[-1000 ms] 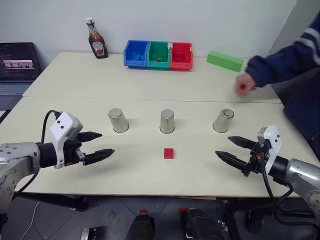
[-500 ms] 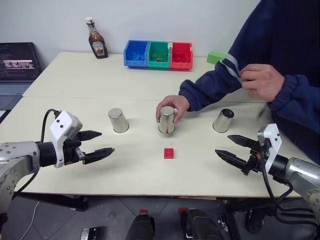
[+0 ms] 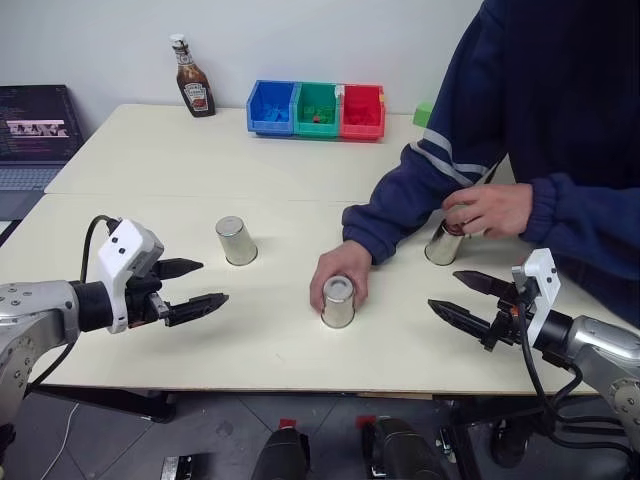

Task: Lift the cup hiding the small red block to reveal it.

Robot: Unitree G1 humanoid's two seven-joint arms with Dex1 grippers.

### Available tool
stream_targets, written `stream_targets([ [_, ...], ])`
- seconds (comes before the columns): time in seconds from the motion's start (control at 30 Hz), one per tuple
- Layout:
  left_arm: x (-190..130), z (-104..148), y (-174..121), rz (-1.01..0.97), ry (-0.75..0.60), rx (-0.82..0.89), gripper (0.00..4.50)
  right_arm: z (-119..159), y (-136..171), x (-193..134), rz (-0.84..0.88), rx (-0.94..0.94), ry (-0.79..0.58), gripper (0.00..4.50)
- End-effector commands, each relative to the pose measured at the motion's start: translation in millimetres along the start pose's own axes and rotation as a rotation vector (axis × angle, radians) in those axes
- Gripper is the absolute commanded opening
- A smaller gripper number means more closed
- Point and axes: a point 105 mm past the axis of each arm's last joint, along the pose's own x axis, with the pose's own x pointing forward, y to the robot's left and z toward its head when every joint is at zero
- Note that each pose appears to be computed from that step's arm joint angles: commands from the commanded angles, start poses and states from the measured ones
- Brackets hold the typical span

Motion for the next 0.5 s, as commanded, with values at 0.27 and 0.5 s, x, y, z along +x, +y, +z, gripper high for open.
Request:
stream_targets([
  [0.27, -3.2, 9.9, 2.9, 0.018, -0.014, 0.046, 4.46, 9.8, 1.1, 0.9, 0.002, -0.039, -0.034, 4.5],
  [0.5, -3.5, 10.9, 3.7, 0.022, -0.014, 0.051, 4.46, 10.3, 0.6, 1.8, 0.001, -0.04, -0.038, 4.5],
])
